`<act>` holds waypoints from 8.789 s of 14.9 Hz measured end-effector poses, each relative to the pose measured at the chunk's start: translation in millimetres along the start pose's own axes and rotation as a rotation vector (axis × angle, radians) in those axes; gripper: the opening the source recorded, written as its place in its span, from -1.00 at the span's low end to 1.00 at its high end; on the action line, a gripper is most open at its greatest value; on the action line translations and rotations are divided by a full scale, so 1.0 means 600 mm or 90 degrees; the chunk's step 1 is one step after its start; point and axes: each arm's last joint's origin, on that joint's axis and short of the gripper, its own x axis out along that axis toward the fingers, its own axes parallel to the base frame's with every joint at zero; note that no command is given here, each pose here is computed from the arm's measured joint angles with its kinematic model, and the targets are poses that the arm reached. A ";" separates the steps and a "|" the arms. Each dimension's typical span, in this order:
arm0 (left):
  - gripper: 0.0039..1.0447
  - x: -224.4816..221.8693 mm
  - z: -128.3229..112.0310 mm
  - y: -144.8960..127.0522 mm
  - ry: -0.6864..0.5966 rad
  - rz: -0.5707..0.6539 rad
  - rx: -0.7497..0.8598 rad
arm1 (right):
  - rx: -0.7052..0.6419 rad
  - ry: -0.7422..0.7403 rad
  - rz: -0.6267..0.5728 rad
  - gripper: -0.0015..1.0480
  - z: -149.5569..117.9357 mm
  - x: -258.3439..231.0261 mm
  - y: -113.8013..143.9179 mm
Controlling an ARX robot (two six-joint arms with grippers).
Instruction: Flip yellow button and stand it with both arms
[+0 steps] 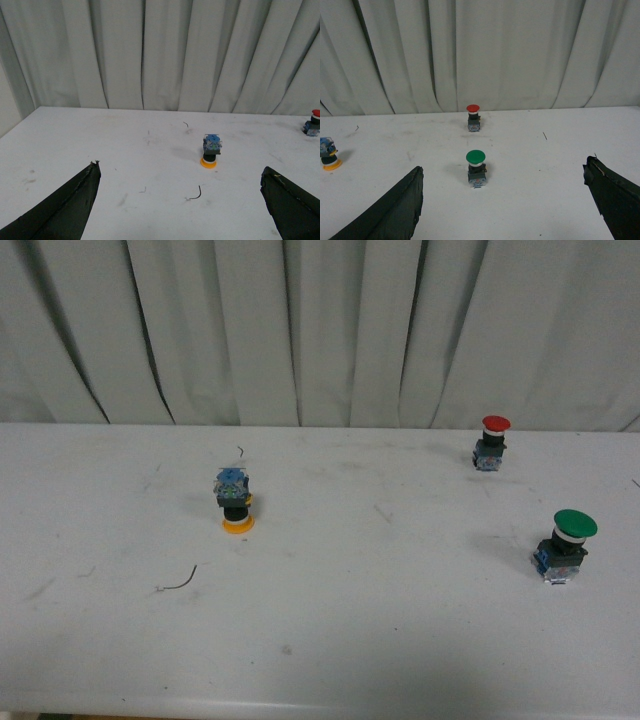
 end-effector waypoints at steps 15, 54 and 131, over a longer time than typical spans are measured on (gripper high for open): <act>0.88 0.000 0.000 0.000 0.000 0.000 0.000 | 0.000 0.000 0.000 0.88 0.000 0.000 0.000; 0.88 0.617 -0.083 -0.153 0.586 -0.110 0.041 | -0.001 0.000 0.000 0.88 0.000 0.000 0.000; -0.38 0.321 0.084 -0.217 0.099 -0.586 -0.483 | 0.841 0.289 0.484 0.88 0.016 0.390 0.115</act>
